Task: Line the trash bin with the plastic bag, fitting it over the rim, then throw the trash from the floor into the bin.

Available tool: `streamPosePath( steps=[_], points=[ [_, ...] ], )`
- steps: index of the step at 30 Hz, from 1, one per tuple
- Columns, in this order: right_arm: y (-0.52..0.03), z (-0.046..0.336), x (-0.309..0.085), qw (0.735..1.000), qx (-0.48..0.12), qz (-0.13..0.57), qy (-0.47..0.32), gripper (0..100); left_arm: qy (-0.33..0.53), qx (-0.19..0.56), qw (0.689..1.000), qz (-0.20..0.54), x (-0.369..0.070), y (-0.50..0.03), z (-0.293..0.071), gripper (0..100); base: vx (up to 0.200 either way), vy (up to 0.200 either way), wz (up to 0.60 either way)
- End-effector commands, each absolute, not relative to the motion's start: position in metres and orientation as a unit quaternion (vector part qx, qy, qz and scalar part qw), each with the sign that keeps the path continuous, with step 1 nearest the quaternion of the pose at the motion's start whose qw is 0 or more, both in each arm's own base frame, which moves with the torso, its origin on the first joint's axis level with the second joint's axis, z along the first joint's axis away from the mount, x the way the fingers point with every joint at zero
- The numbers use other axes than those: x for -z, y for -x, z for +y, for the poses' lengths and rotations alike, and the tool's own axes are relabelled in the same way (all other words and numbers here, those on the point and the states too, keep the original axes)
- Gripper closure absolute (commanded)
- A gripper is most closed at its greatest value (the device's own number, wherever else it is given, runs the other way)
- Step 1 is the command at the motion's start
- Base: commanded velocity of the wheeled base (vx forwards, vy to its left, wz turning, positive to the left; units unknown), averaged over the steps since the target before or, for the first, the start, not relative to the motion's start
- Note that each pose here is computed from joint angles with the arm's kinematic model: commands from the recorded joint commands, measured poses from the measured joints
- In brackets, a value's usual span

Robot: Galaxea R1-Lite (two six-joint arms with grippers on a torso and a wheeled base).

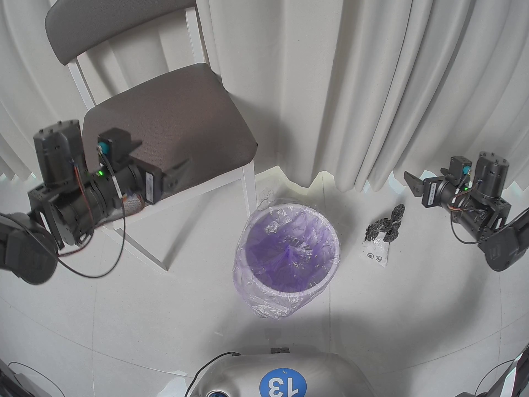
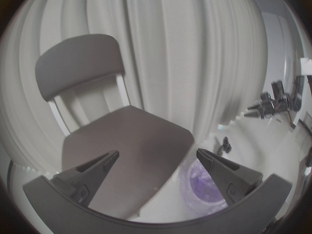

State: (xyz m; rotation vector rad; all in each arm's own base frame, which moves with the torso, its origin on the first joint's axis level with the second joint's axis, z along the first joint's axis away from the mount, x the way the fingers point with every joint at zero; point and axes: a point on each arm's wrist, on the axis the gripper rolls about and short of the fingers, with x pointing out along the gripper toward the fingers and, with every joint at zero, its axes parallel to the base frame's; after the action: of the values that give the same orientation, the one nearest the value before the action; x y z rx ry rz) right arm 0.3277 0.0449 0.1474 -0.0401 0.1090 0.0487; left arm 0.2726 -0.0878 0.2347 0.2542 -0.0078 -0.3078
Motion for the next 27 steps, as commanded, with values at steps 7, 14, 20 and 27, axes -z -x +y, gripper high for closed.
streamPosePath(
  steps=[7,14,20,27],
  points=[
    [-0.383,0.02,-0.062,0.989,0.02,0.148,0.022,0,-0.136,0.109,0.984,-0.04,-0.259,-0.269,-0.065,0,0.0,0.0,0.0],
    [-0.41,0.007,-0.035,0.987,0.038,0.155,0.011,0,-0.146,0.106,0.983,-0.031,-0.25,-0.267,-0.061,0,0.0,0.0,0.0],
    [-0.444,0.002,-0.007,0.986,0.055,0.147,-0.048,0,-0.147,0.108,0.983,-0.033,-0.242,-0.268,-0.063,0,0.0,0.0,0.0],
    [-0.462,-0.011,0.022,0.982,0.084,0.16,-0.054,0,-0.153,0.104,0.982,-0.031,-0.24,-0.266,-0.06,0,0.0,0.0,0.0]
  ],
)
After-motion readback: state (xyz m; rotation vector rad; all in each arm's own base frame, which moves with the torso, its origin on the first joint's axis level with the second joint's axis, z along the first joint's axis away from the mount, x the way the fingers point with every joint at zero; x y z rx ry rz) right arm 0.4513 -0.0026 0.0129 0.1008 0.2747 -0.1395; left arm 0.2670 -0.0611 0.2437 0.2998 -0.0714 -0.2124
